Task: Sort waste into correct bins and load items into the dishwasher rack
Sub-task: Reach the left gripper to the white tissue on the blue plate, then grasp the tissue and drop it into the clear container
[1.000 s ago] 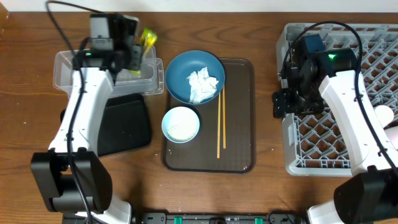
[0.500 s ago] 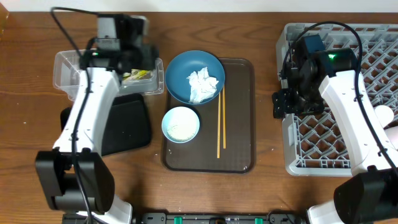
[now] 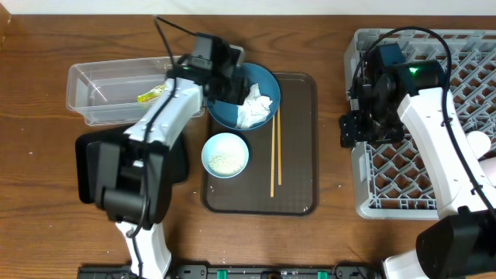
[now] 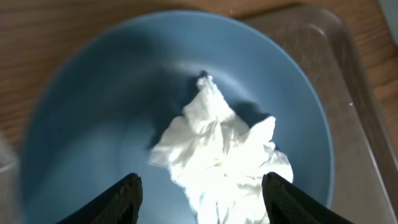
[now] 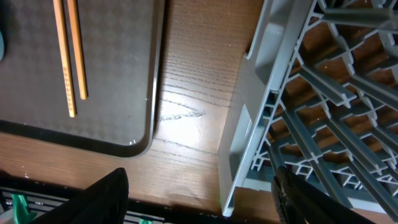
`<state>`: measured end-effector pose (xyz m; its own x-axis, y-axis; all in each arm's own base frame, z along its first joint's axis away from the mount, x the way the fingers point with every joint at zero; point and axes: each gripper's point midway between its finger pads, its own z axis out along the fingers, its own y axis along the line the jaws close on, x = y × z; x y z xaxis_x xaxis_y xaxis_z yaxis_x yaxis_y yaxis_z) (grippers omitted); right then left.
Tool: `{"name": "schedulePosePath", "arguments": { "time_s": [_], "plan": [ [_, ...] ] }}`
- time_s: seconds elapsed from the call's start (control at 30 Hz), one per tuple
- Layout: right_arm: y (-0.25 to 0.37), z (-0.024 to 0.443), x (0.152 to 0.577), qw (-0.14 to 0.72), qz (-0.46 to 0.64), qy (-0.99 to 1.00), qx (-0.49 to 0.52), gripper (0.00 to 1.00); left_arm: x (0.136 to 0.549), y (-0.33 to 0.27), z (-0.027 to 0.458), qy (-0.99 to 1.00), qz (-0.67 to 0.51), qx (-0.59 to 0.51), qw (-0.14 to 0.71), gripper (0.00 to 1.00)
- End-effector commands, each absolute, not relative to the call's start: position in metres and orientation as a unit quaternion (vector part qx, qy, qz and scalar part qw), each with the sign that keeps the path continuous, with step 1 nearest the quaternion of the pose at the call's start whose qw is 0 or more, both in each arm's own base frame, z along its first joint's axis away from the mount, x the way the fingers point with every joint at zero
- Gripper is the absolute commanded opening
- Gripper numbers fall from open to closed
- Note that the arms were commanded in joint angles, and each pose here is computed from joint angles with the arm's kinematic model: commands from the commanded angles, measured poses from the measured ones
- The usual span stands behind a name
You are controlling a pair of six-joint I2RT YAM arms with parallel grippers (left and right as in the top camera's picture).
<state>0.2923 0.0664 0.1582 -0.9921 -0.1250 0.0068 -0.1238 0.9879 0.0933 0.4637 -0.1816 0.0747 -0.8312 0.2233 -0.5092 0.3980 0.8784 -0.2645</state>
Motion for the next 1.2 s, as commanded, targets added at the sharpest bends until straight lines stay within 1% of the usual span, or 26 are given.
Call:
{"name": "schedulePosePath", "arguments": {
  "time_s": [0.0,0.17,0.27,0.37,0.43,0.47,0.57,0.63,0.77,0.87,1.07,1.17],
  "plan": [
    [0.068,0.167,0.294,-0.010,-0.044,-0.997,0.064,0.73,0.462,-0.191,0.054,0.941,-0.187,0.170,0.223,0.65],
    [0.068,0.167,0.294,-0.010,-0.044,-0.997,0.064,0.73,0.458,-0.195,0.031,0.946,-0.185,0.172,0.201,0.64],
    [0.068,0.167,0.294,-0.010,-0.045,-0.997,0.064,0.73,0.454,-0.190,0.021,0.953,-0.170,0.168,0.187,0.61],
    [0.068,0.167,0.294,-0.010,-0.044,-0.997,0.064,0.73,0.452,-0.185,0.017,0.956,-0.159,0.165,0.181,0.53],
    [0.068,0.167,0.294,-0.009,-0.045,-0.997,0.064,0.73,0.452,-0.185,0.016,0.957,-0.159,0.165,0.179,0.42],
    [0.068,0.167,0.294,-0.010,-0.044,-0.997,0.064,0.73,0.451,-0.185,0.016,0.957,-0.159,0.165,0.177,0.34],
    [0.068,0.167,0.294,-0.010,-0.044,-0.997,0.064,0.73,0.448,-0.184,0.015,0.959,-0.158,0.164,0.171,0.14],
    [0.068,0.167,0.294,-0.010,-0.044,-0.997,0.064,0.73,0.446,-0.183,0.014,0.960,-0.157,0.164,0.166,0.06],
    [0.068,0.167,0.293,-0.009,-0.044,-0.997,0.064,0.73,0.442,-0.182,0.014,0.961,-0.156,0.163,0.159,0.06],
    [0.068,0.167,0.293,-0.008,-0.044,-0.997,0.064,0.73,0.444,-0.182,0.028,0.959,-0.158,0.160,0.170,0.06],
    [0.068,0.167,0.293,-0.008,-0.044,-0.997,0.066,0.73,0.453,-0.174,0.091,0.946,-0.161,0.157,0.235,0.06],
    [0.068,0.167,0.293,-0.008,-0.044,-0.997,0.066,0.73,0.455,-0.151,0.119,0.947,-0.122,0.137,0.263,0.06]
  ]
}}
